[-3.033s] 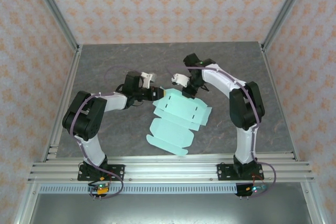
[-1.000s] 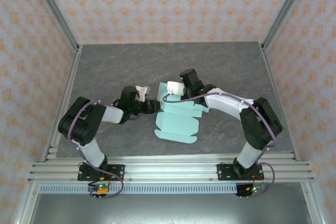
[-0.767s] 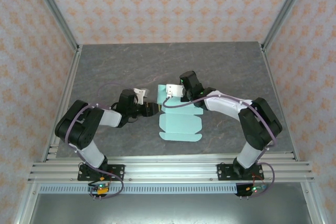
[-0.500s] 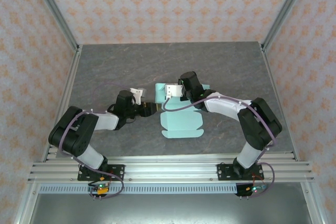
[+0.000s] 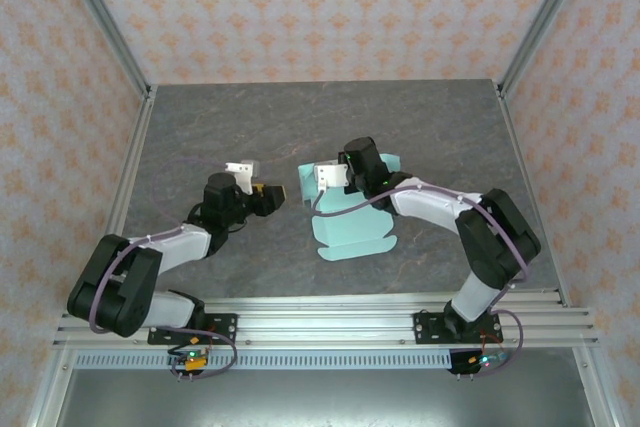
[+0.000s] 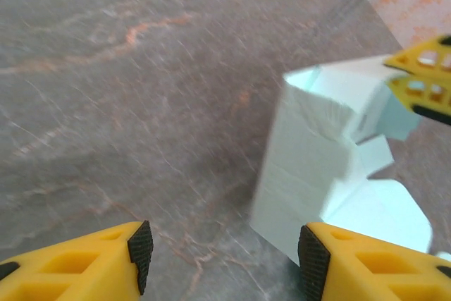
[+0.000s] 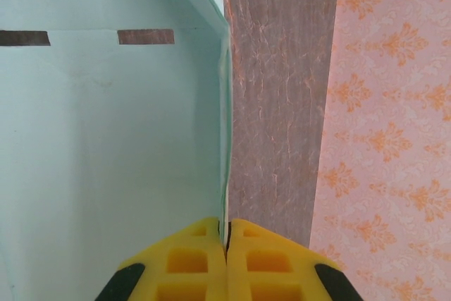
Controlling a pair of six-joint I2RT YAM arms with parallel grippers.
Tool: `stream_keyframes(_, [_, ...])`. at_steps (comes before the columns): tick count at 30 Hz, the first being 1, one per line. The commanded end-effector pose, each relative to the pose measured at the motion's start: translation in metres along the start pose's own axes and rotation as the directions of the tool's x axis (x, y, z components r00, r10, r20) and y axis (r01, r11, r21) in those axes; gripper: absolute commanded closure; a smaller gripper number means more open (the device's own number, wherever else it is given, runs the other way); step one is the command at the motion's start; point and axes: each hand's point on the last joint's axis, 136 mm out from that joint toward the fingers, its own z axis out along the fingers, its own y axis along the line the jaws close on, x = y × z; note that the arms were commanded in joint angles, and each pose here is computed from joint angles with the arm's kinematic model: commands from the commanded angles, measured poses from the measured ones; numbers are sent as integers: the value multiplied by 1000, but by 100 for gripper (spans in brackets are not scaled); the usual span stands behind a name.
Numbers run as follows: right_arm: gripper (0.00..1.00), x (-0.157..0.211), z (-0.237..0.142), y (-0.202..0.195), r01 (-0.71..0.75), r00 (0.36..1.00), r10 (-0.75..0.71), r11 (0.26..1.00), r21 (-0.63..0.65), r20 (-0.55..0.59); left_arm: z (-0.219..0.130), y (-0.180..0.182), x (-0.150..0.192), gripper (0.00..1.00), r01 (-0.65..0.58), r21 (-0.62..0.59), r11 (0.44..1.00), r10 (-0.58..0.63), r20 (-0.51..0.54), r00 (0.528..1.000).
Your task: Fold the paper box
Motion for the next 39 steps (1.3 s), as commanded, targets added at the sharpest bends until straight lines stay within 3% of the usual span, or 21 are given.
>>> stream_keyframes(1, [100, -17, -12, -6, 12, 997, -15, 999, 38, 73, 10, 7, -18, 41, -53, -29, 998, 54, 45, 998])
stream_keyframes(6, [100, -25, -15, 1, 32, 995, -34, 999, 31, 89, 27, -17, -21, 48, -61, 139, 988, 54, 52, 997])
stream_keyframes(15, [100, -31, -15, 11, 34, 994, -38, 998, 43, 103, 24, -71, 4, 58, -280, 296, 913, 280, 44, 959])
stream_keyframes(18, [100, -36, -19, 9, 28, 992, -38, 996, 83, 123, 27, -72, 9, 62, -284, 284, 916, 288, 29, 957])
stream_keyframes(30, [100, -54, -35, 3, 24, 986, -67, 965, 262, 155, 35, -74, 21, 62, -298, 232, 926, 298, 34, 954])
stream_keyframes(39, [100, -45, -42, 2, -82, 987, 39, 955, 284, 155, 23, -86, 35, 50, -351, 250, 903, 344, 72, 936])
